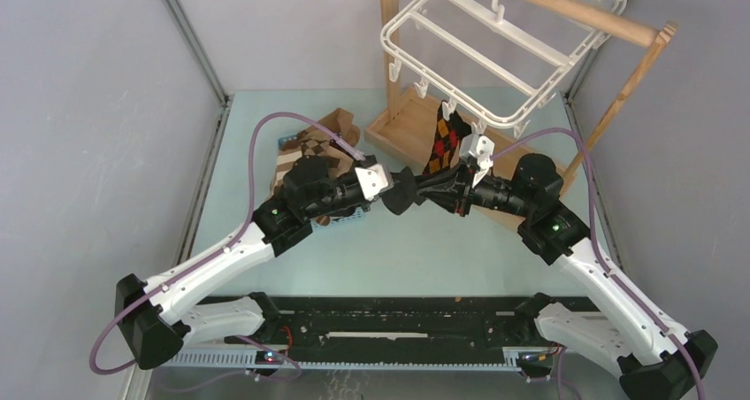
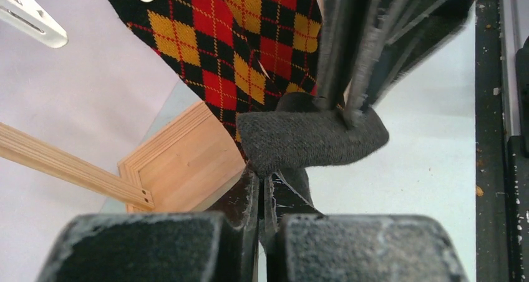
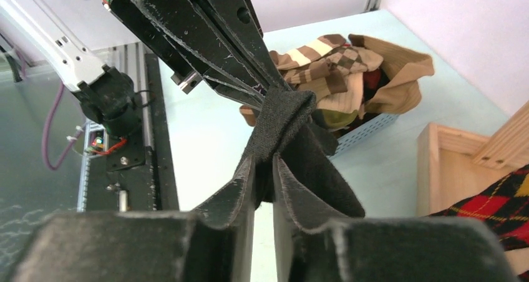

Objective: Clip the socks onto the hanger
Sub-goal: Pick up the sock from the bin.

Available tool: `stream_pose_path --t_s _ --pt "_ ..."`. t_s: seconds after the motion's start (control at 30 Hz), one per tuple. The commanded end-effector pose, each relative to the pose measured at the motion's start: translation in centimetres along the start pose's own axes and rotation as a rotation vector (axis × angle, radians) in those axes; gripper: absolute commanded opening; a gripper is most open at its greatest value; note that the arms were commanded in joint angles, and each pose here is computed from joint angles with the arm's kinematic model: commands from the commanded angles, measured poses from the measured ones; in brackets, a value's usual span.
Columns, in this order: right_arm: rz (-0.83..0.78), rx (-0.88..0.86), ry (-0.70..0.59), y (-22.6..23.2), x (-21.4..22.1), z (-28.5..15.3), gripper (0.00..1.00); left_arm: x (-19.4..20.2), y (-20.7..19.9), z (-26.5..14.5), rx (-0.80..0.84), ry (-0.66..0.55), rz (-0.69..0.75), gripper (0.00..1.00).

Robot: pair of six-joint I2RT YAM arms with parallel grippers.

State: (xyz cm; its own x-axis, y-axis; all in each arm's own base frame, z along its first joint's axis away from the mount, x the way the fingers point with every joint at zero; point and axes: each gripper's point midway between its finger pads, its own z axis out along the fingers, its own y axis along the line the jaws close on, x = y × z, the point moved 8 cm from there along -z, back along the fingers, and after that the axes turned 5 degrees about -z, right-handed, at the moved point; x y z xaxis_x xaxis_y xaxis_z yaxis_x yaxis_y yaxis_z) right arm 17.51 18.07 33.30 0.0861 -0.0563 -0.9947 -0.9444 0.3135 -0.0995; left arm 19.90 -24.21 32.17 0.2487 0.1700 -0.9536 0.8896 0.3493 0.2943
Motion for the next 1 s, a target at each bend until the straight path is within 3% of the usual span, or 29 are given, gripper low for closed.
stream_pose_path --t_s 0.0,0.17,0.43,0.57,0.73,0.77,0.83,0.87,0.97 --pt "0.008 -0.014 -0.024 0.1 -1.3 0.1 0.32 -1.7 0.3 -0.2 -0.028 -0.050 -0.019 0.00" --pt "0.054 -0.005 -0.021 0.3 -1.0 0.6 0.49 -1.8 0.5 -0.1 -0.045 -0.048 -0.045 0.00" --pt "0.160 0.069 -0.008 0.1 -0.5 1.5 0.54 -1.9 0.8 0.2 -0.085 -0.036 -0.098 0.00" --pt "0.170 0.105 0.002 -0.3 -0.3 1.7 0.42 -2.1 0.9 0.2 -0.091 -0.039 -0.115 0.00" --pt "0.121 0.074 -0.027 -0.2 -0.9 2.0 0.04 -2.0 0.9 0.2 -0.095 -0.032 -0.136 0.00" --pt "0.109 0.065 -0.028 -0.2 -1.0 2.0 0.00 -1.9 0.8 0.2 -0.091 -0.029 -0.139 0.01" --pt "0.077 0.050 -0.030 -0.3 -1.4 1.8 0.00 -1.6 0.6 0.1 -0.084 -0.011 -0.144 0.10" --pt "0.069 0.046 -0.031 -0.3 -1.5 1.7 0.00 -1.5 0.5 0.1 -0.078 -0.005 -0.142 0.20" --pt "0.007 0.031 -0.018 -0.7 -1.8 1.2 0.00 -1.0 0.1 -0.4 -0.039 0.029 -0.123 0.38"
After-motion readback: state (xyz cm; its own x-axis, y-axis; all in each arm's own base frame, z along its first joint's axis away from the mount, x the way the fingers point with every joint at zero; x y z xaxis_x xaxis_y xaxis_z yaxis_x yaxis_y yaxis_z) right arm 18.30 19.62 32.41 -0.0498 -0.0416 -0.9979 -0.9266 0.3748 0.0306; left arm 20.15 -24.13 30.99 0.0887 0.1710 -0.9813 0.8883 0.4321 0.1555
